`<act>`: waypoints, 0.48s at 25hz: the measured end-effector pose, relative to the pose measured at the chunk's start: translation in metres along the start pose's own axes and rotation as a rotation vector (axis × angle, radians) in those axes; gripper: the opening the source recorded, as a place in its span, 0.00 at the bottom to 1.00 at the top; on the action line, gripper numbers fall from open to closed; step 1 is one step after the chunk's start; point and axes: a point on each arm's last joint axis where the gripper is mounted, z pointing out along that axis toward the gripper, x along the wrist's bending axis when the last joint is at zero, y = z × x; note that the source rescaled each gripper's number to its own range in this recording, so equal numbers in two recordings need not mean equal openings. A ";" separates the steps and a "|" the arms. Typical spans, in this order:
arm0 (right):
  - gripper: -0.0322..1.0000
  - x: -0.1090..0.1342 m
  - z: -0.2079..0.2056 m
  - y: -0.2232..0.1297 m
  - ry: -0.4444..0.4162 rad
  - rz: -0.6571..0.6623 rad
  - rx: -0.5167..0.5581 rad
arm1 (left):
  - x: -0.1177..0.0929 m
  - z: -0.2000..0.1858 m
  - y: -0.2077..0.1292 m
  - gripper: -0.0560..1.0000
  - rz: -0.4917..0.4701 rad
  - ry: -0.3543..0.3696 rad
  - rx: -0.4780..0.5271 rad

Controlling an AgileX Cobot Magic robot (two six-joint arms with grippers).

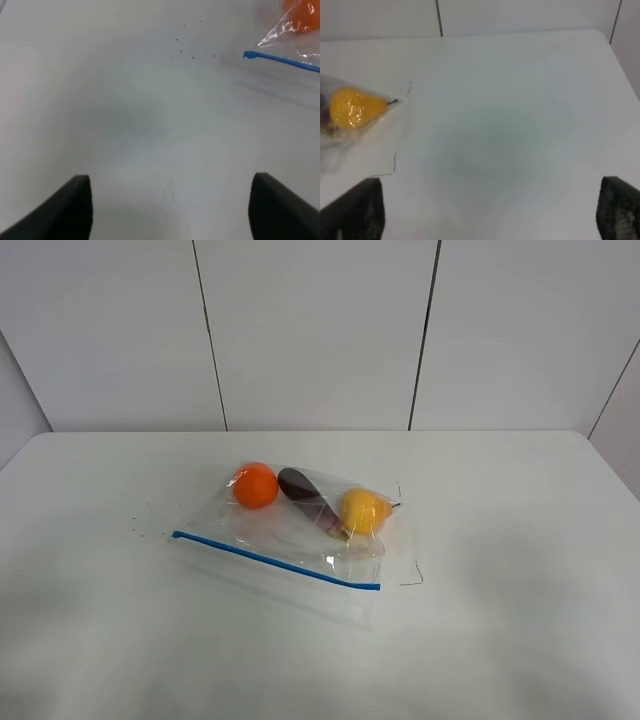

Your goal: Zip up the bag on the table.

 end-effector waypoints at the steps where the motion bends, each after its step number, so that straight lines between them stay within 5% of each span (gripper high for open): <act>1: 0.94 0.000 0.000 0.000 0.000 0.000 0.000 | 0.000 0.000 0.000 1.00 0.000 0.000 0.000; 12: 0.94 0.000 0.000 0.000 0.000 0.000 0.000 | 0.000 0.000 0.000 1.00 0.000 0.000 0.000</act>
